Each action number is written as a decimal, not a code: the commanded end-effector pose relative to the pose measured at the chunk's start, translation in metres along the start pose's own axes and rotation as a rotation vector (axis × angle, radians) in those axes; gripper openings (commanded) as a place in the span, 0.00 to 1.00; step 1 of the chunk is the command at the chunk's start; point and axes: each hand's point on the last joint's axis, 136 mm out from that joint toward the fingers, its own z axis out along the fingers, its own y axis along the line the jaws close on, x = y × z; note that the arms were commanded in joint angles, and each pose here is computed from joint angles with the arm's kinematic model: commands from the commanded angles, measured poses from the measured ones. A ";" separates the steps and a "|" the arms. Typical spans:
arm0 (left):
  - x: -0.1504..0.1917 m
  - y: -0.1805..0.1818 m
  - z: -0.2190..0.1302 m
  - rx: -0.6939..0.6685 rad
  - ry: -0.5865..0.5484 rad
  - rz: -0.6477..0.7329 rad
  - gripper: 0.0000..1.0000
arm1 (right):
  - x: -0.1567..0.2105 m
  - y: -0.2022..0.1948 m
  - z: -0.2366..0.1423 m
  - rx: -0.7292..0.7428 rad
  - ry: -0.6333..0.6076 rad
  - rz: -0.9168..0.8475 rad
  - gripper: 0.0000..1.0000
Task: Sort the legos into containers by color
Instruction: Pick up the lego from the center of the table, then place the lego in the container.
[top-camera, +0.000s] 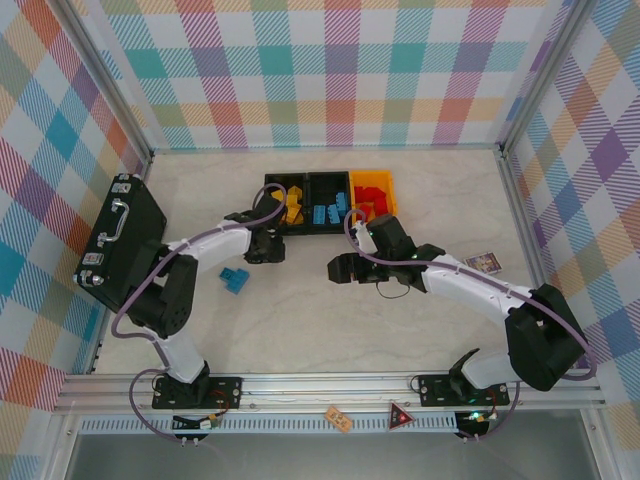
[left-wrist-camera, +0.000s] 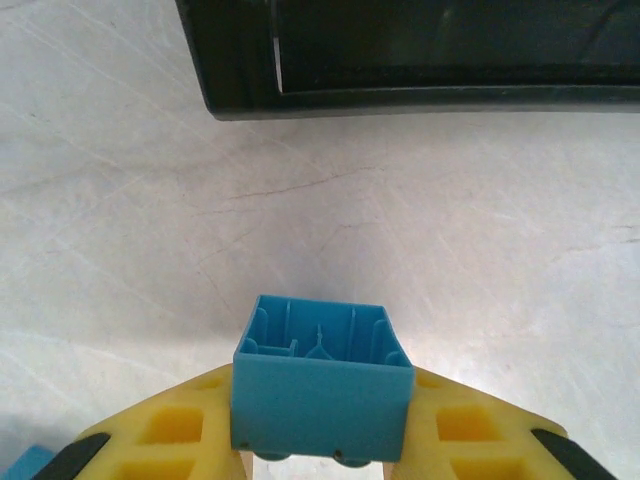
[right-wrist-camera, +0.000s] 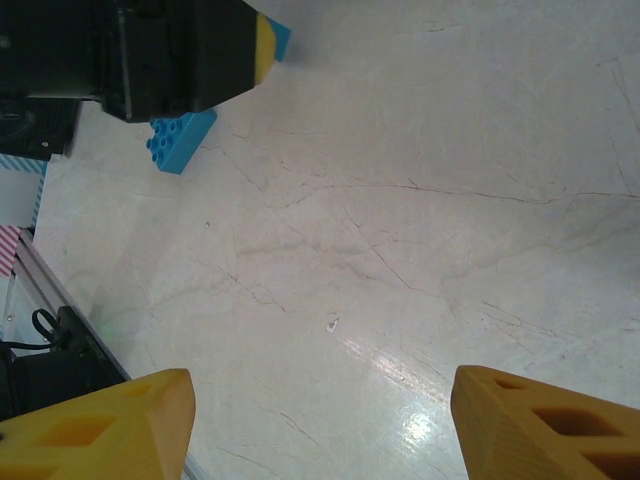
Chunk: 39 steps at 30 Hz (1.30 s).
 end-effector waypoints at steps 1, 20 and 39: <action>0.004 -0.009 -0.021 0.025 -0.002 0.014 0.27 | -0.011 0.008 -0.006 -0.004 -0.039 -0.025 0.68; -0.069 -0.114 -0.052 0.177 -0.087 0.045 0.29 | -0.032 -0.038 -0.048 0.142 -0.163 0.104 0.69; -0.165 -0.152 0.005 0.133 -0.110 -0.027 0.32 | -0.032 -0.050 -0.063 0.172 -0.186 0.143 0.69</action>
